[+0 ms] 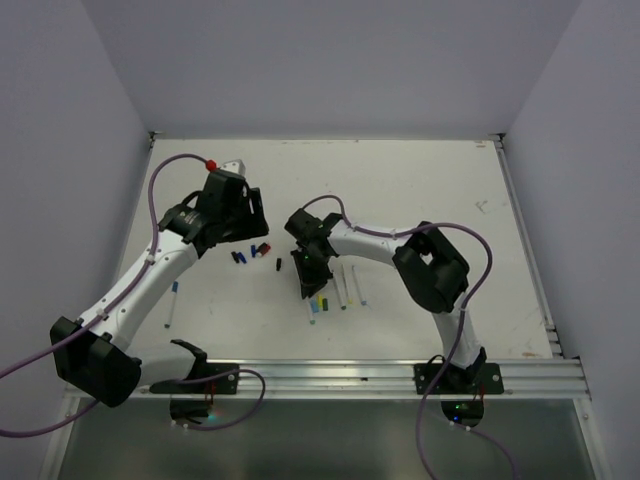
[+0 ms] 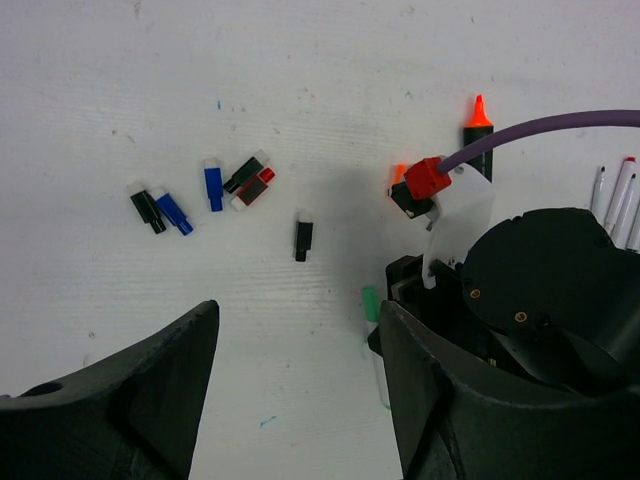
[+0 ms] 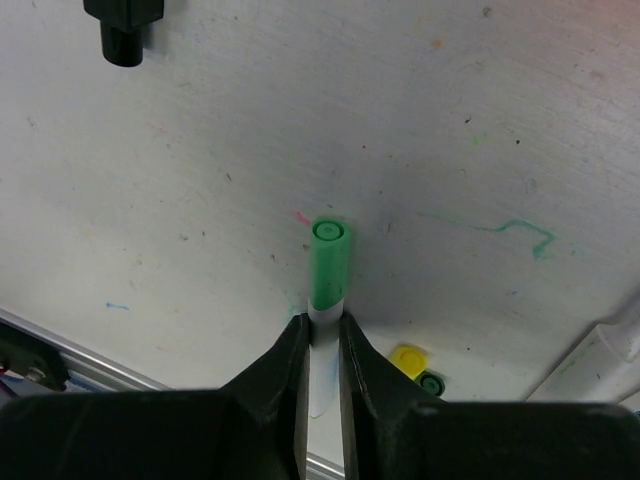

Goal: Open the pen caps

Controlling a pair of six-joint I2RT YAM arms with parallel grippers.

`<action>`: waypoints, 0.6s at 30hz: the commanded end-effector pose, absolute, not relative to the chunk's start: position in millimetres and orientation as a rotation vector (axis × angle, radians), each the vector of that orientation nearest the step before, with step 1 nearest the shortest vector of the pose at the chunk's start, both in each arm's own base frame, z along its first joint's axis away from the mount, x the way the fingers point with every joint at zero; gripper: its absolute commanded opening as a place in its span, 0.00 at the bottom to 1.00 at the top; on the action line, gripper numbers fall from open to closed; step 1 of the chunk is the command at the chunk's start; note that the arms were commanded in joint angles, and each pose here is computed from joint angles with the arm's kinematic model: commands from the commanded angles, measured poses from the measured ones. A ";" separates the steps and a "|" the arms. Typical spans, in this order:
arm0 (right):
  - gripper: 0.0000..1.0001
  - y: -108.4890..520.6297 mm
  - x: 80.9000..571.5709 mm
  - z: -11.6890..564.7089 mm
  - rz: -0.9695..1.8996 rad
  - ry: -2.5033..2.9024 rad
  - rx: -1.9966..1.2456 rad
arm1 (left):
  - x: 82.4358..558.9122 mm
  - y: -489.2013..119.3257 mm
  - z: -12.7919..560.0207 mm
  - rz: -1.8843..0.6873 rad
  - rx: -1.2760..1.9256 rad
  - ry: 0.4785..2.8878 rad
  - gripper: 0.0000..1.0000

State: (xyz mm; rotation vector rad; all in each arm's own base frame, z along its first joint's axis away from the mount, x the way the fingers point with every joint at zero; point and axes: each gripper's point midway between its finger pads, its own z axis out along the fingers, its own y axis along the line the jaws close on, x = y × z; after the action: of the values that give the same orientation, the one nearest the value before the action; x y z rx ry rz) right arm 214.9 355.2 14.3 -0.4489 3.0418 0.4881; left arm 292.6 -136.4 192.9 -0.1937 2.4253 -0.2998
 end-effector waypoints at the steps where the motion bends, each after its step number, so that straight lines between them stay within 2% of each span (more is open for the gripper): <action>1: 0.00 365.6 223.0 6.6 0.481 3.009 -0.442 | 291.6 -135.2 203.7 -0.321 -0.210 2.409 0.68; 6: 0.00 380.9 226.8 58.7 0.635 2.910 -0.462 | 291.8 -139.9 198.4 -0.349 -0.187 2.439 0.68; 9: 0.00 395.5 227.2 111.4 0.798 2.806 -0.499 | 292.0 -153.0 199.7 -0.457 -0.121 2.443 0.63; 13: 0.00 402.7 223.4 152.1 0.990 2.722 -0.561 | 286.3 -198.5 208.6 -0.839 0.054 2.381 0.57; 18: 0.00 398.8 231.6 189.1 1.189 2.589 -0.523 | 275.3 -220.4 203.7 -1.047 0.081 2.348 0.50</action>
State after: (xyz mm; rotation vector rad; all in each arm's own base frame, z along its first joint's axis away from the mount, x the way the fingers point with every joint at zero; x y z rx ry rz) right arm 227.7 382.1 129.4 -0.4584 2.7994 0.9068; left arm 282.3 -196.5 198.0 -0.0209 2.4044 -0.8409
